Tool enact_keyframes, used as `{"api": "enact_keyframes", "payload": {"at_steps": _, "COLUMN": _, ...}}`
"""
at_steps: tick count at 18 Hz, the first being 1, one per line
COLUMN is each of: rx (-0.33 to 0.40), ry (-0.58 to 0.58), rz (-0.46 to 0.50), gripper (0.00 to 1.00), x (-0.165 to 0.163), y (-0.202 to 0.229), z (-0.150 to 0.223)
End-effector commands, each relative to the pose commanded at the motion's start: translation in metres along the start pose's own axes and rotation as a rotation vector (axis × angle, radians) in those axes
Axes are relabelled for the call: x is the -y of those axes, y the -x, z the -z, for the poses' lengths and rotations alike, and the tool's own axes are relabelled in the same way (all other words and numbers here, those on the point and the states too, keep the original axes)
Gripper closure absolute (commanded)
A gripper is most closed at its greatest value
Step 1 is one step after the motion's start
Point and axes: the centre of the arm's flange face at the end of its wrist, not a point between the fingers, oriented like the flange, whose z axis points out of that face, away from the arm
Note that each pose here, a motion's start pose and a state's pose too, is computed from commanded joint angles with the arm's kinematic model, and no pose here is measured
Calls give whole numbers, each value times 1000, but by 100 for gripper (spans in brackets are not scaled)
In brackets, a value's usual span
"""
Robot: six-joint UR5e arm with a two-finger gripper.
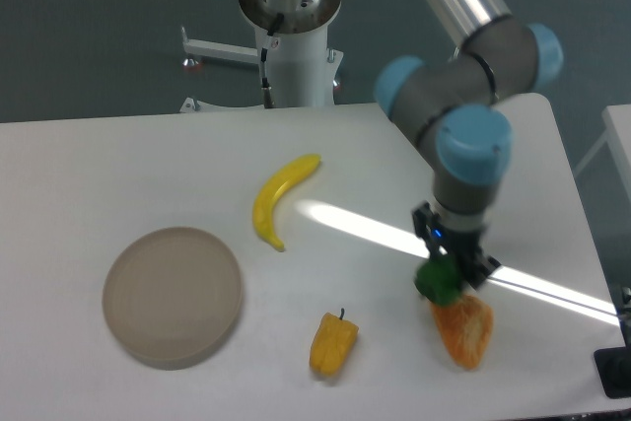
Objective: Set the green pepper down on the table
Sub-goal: 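Lift the held green pepper and carry it toward the banana, then lower the green pepper onto the table beside the banana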
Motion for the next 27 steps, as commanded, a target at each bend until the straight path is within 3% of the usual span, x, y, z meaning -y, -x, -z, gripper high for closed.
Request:
{"api": "enact_keyframes", "payload": {"at_steps": 3, "rx": 11, "ry": -8, "rz": -1, "gripper": 63, "x": -7, "y": -33, "z": -13}}
{"api": "enact_keyframes", "payload": {"at_steps": 7, "rx": -34, "ry": -41, "rz": 17, "gripper": 64, "x": -8, "y": -66, "z": -33}}
{"api": "enact_keyframes", "payload": {"at_steps": 12, "rx": -61, "ry": -87, "rz": 177, "gripper": 64, "x": 0, "y": -85, "z": -46}}
{"api": "enact_keyframes", "payload": {"at_steps": 14, "rx": -58, "ry": -88, "rz": 215, "gripper": 64, "x": 4, "y": -87, "z": -45}}
{"api": "enact_keyframes", "payload": {"at_steps": 27, "rx": -79, "ry": -86, "rz": 249, "gripper": 63, "x": 20, "y": -96, "z": -52}}
